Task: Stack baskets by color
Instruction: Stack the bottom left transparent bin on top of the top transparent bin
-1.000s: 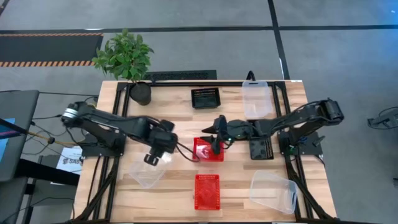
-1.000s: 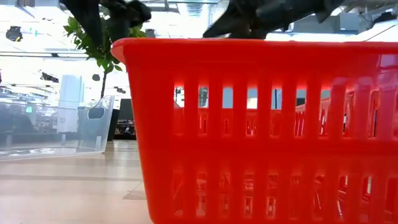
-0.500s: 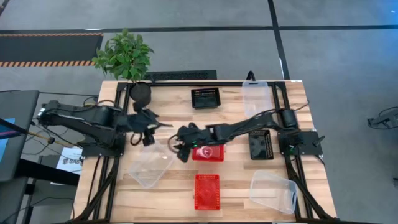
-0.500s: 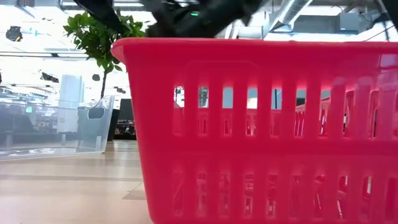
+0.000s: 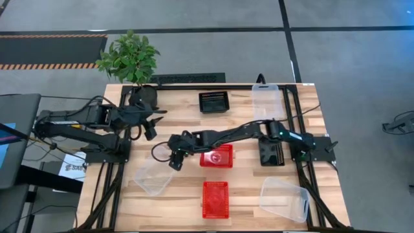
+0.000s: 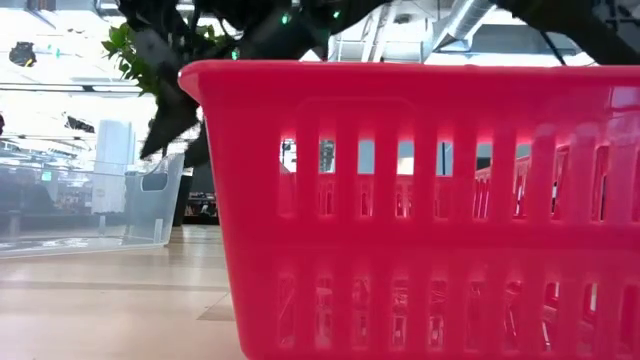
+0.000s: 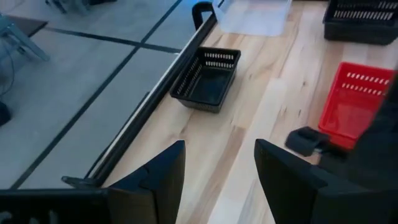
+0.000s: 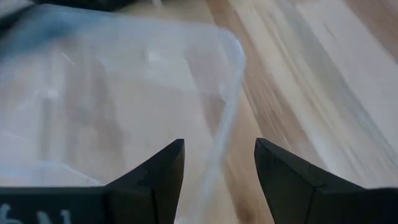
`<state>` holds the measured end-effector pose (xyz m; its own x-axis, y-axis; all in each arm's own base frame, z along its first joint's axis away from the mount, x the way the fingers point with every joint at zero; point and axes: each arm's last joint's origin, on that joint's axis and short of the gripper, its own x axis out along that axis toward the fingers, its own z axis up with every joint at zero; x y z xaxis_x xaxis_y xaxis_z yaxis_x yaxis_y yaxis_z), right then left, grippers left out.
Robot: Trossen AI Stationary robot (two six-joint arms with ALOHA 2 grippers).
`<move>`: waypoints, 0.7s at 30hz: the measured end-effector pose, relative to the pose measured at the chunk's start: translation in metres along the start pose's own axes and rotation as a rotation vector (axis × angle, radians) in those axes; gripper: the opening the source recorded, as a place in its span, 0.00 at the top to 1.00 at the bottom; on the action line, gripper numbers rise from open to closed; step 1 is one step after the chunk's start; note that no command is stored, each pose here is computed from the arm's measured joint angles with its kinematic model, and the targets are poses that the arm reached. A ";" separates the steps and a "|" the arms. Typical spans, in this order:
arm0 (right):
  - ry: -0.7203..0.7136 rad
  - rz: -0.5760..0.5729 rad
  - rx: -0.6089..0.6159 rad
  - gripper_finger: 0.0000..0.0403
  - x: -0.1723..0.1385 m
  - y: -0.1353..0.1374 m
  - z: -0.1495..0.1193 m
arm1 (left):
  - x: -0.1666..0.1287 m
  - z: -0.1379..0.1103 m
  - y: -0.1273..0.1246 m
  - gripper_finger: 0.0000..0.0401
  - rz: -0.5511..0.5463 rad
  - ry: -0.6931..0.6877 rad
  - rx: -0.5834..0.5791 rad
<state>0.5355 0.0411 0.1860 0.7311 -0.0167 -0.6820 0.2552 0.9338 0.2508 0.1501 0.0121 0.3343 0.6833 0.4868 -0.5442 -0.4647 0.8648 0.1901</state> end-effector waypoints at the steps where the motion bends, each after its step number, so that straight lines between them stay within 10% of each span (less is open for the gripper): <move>1: 0.004 -0.003 0.001 0.46 0.005 -0.001 -0.001 | 0.000 0.000 0.000 0.55 -0.001 0.002 0.002; 8: 0.023 -0.013 -0.018 0.57 0.014 -0.004 -0.004 | 0.003 0.000 -0.002 0.55 -0.012 0.015 0.040; 15: 0.002 -0.007 -0.071 0.95 0.007 -0.004 0.003 | 0.003 0.000 -0.002 0.55 -0.008 0.016 0.052; 21: -0.001 0.032 -0.078 0.98 -0.015 -0.003 0.017 | 0.003 0.000 -0.002 0.55 -0.004 0.020 0.055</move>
<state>0.5348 0.0327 0.2074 0.7389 0.0135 -0.6737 0.1815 0.9589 0.2182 0.1534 0.0118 0.3317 0.6738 0.4811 -0.5608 -0.4300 0.8725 0.2320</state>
